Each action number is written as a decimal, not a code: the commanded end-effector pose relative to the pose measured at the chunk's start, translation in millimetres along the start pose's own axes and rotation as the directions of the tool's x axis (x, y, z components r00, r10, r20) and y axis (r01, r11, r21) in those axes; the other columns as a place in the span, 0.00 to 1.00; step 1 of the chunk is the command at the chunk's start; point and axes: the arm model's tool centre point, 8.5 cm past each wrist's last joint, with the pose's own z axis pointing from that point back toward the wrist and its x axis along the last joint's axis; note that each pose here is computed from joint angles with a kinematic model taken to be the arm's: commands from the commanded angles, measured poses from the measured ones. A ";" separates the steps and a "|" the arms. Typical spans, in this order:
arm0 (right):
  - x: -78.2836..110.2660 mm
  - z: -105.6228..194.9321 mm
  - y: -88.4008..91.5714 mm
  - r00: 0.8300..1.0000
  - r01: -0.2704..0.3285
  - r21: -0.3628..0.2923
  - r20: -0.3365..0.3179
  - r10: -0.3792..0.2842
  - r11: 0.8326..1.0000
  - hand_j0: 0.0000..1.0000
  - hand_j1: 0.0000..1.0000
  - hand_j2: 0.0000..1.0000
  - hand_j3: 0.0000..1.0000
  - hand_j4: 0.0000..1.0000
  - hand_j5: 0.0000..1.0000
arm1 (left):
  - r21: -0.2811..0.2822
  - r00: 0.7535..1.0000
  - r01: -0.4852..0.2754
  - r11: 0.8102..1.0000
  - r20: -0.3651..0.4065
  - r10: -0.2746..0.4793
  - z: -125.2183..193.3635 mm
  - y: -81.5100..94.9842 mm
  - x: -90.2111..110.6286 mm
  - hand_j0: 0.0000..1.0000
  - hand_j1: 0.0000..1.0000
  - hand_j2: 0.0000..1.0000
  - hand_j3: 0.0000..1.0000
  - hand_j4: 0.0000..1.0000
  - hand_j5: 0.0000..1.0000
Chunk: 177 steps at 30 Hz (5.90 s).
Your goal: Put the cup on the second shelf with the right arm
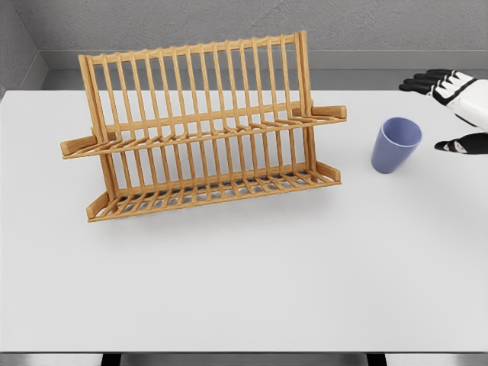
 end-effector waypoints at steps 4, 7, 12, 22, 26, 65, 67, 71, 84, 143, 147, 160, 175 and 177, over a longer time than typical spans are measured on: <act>-4.2 4.0 -4.3 1.000 0.010 -0.021 -0.014 -0.011 1.000 1.00 1.00 1.00 1.00 1.00 1.00 | 0.000 1.000 0.000 1.000 0.000 0.000 0.0 0.0 -0.2 1.00 1.00 1.00 1.00 1.00 1.00; -14.6 12.3 -0.1 0.999 -0.010 0.131 -0.050 0.016 0.991 1.00 1.00 1.00 1.00 1.00 1.00 | 0.000 1.000 0.000 1.000 0.000 0.000 0.0 0.0 -0.2 1.00 1.00 1.00 1.00 1.00 1.00; -34.0 -16.3 -8.7 0.998 -0.017 0.358 -0.057 0.040 0.934 1.00 1.00 1.00 1.00 1.00 1.00 | 0.000 1.000 0.000 1.000 0.000 0.000 0.0 0.0 -0.2 1.00 1.00 1.00 1.00 1.00 1.00; -58.1 -60.9 13.4 0.996 0.040 0.441 -0.084 -0.004 0.897 1.00 1.00 1.00 1.00 1.00 1.00 | 0.000 1.000 0.000 1.000 0.000 0.000 0.0 0.0 -0.2 1.00 1.00 1.00 1.00 1.00 1.00; -61.9 -66.6 22.0 0.995 0.059 0.459 -0.095 -0.017 0.887 1.00 1.00 1.00 1.00 1.00 1.00 | 0.000 1.000 0.000 1.000 0.000 0.000 0.0 0.0 -0.2 1.00 1.00 1.00 1.00 1.00 1.00; -67.3 -89.4 49.6 0.991 0.112 0.502 -0.116 -0.061 0.858 0.70 0.70 0.70 0.70 0.70 0.70 | 0.000 1.000 0.000 1.000 0.000 0.000 0.0 0.0 -0.2 1.00 1.00 1.00 1.00 1.00 1.00; -67.4 -89.4 49.2 0.991 0.112 0.500 -0.116 -0.061 0.859 0.69 0.69 0.69 0.69 0.69 0.69 | 0.000 1.000 0.000 1.000 0.000 0.000 0.0 0.0 -0.2 1.00 1.00 1.00 1.00 1.00 1.00; -68.8 -88.8 41.4 0.992 0.103 0.490 -0.117 -0.052 0.866 0.68 0.68 0.68 0.68 0.68 0.68 | 0.000 1.000 0.000 1.000 0.000 0.000 0.0 0.0 -0.2 1.00 1.00 1.00 1.00 1.00 1.00; -68.3 -95.9 13.6 0.995 0.066 0.454 -0.102 -0.022 0.889 0.65 0.65 0.65 0.65 0.65 0.65 | 0.000 1.000 0.000 1.000 0.001 0.000 0.0 0.0 0.4 1.00 1.00 1.00 1.00 1.00 1.00; 1.1 -136.2 -101.4 0.982 -0.166 0.204 0.122 0.144 0.965 0.60 0.60 0.60 0.60 0.60 0.60 | 0.000 1.000 0.000 1.000 0.000 0.000 0.0 0.0 -0.2 1.00 1.00 1.00 1.00 1.00 1.00; 14.6 -143.0 -103.0 0.974 -0.187 0.191 0.162 0.157 0.964 0.60 0.60 0.60 0.60 0.60 0.60 | 0.000 1.000 0.000 1.000 0.000 0.000 0.0 0.0 -0.2 1.00 1.00 1.00 1.00 1.00 1.00; 61.1 -154.5 -102.0 0.933 -0.264 0.164 0.294 0.209 0.951 0.59 0.59 0.59 0.59 0.59 0.59 | 0.000 1.000 0.000 1.000 0.000 0.000 0.0 0.0 -0.2 1.00 1.00 1.00 1.00 1.00 1.00; 68.2 -167.1 -53.2 0.929 -0.253 0.272 0.336 0.155 0.928 0.60 0.60 0.60 0.60 0.60 0.60 | 0.000 1.000 0.000 1.000 0.000 0.000 0.0 0.0 -0.2 1.00 1.00 1.00 1.00 1.00 1.00; 68.9 -168.7 -46.0 0.927 -0.268 0.293 0.339 0.162 0.918 0.61 0.61 0.61 0.61 0.61 0.61 | 0.000 1.000 0.000 1.000 0.000 0.000 0.0 0.0 -0.2 1.00 1.00 1.00 1.00 1.00 1.00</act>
